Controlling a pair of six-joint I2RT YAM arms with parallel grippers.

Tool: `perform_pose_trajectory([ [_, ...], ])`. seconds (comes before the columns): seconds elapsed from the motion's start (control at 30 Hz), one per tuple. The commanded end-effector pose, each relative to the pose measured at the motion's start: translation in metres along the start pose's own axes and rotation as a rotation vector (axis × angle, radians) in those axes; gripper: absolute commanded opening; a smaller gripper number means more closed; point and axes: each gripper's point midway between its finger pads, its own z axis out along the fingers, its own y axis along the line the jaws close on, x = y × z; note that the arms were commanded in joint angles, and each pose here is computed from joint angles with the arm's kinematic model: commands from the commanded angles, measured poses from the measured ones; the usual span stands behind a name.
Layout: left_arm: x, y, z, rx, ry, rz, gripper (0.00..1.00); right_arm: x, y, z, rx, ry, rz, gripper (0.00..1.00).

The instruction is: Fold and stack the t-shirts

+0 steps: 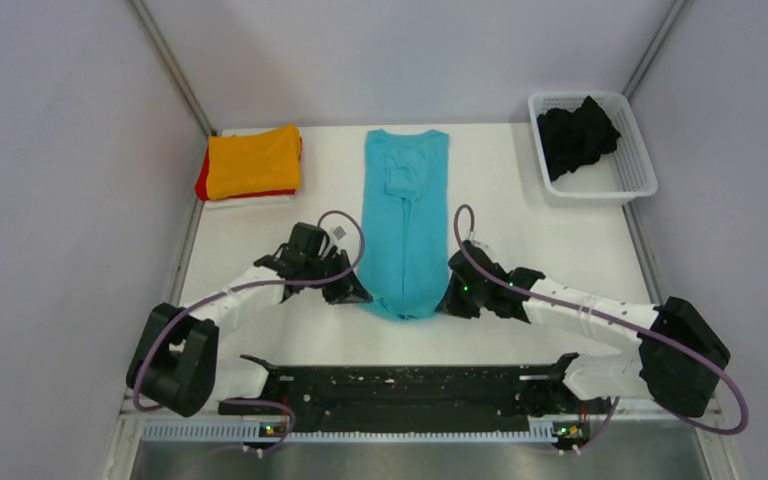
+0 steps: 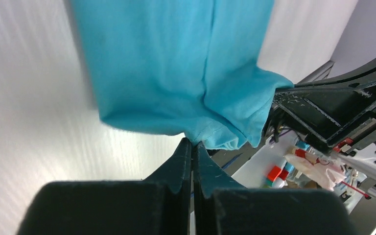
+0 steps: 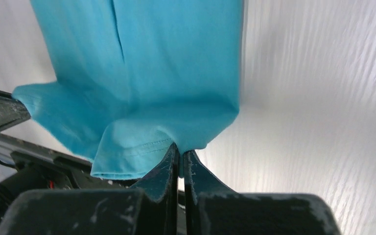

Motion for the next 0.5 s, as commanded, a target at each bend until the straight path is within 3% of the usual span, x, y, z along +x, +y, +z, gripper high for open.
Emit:
perform_pose_trajectory([
  [0.0,-0.054,-0.038,0.002,0.048,-0.118,0.058,0.00,-0.057,0.019,-0.004,-0.032,-0.103,-0.089,0.00],
  [0.27,-0.135,-0.053,0.007,-0.001,-0.278,0.079,0.00,-0.156,0.029,0.006,-0.039,-0.227,-0.150,0.00],
  [0.47,-0.186,-0.061,0.019,-0.014,-0.305,0.077,0.00,-0.207,0.031,0.016,-0.067,-0.247,-0.125,0.00],
])
